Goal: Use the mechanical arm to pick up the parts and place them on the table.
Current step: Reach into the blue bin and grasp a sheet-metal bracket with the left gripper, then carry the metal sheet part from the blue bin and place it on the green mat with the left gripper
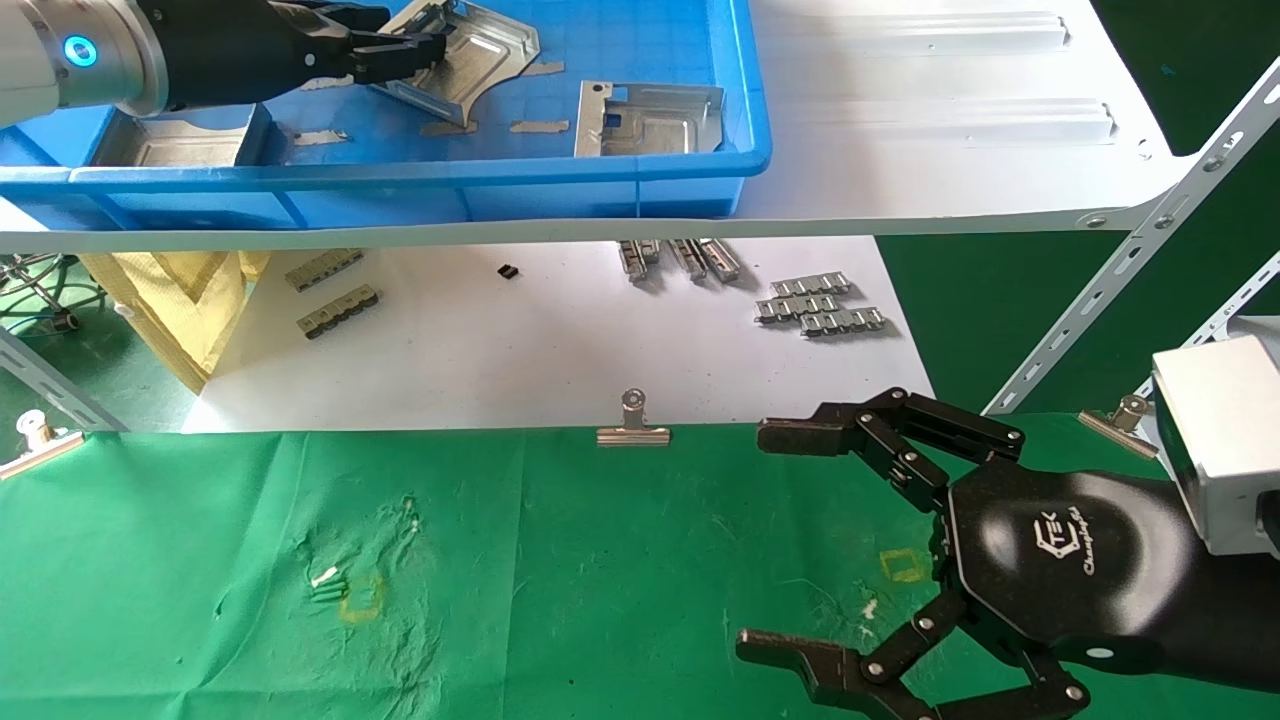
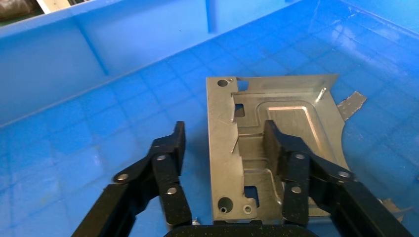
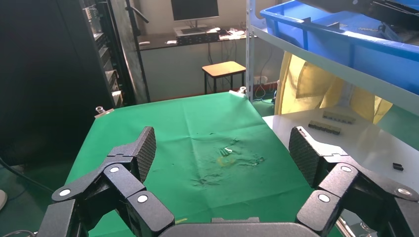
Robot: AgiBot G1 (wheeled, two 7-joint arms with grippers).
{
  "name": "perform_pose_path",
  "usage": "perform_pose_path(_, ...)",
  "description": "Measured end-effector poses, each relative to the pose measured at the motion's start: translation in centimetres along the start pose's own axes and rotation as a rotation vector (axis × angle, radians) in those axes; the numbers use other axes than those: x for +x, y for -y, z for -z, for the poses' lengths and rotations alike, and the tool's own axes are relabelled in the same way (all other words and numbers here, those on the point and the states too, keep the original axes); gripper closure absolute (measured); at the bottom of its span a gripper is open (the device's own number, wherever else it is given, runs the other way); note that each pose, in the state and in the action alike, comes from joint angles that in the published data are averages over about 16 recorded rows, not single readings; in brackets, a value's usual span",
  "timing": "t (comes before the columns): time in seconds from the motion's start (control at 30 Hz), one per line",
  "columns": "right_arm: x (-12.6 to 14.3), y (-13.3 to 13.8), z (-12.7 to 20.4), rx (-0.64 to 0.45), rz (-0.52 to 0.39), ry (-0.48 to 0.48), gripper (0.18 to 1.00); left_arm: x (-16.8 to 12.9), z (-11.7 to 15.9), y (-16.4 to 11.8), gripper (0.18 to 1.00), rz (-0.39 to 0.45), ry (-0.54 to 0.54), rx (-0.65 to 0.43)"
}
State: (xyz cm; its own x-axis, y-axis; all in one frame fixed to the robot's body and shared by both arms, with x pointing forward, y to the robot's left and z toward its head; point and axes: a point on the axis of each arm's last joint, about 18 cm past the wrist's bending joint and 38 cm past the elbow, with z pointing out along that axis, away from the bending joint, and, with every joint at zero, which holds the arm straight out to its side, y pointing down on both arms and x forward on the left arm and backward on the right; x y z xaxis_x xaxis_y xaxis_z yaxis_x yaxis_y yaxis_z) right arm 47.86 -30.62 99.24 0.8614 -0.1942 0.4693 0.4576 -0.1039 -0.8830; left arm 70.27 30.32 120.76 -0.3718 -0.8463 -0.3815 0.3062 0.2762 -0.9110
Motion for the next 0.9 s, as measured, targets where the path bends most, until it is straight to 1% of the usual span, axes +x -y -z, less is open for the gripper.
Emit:
perform_pose_path(0.1, 0.0, 0.0, 0.0, 0.000, 0.000, 0.000, 0.178, -0.1, 0.1, 0.0, 0.551, -0.010, 0.000, -0.002)
perform_pose_path(0.23, 0.0, 0.0, 0.0, 0.000, 0.000, 0.000, 0.178, -0.2, 0.3, 0.3, 0.660, -0.023, -0.002, 0.003)
perform_pose_path(0.43, 0.0, 0.0, 0.0, 0.000, 0.000, 0.000, 0.178, -0.2, 0.8, 1.5, 0.791, -0.046, -0.022, 0.033)
perform_pose_path(0.67, 0.0, 0.0, 0.0, 0.000, 0.000, 0.000, 0.178, 0.1, 2.6, 3.2, 0.881, -0.084, -0.100, 0.095)
perform_pose_path(0.77, 0.0, 0.0, 0.0, 0.000, 0.000, 0.000, 0.178, 0.6, 3.9, 3.7, 0.898, -0.108, -0.165, 0.122)
perform_pose_path(0.9, 0.0, 0.0, 0.0, 0.000, 0.000, 0.000, 0.178, 1.7, 5.8, 3.7, 0.910, -0.149, -0.278, 0.151)
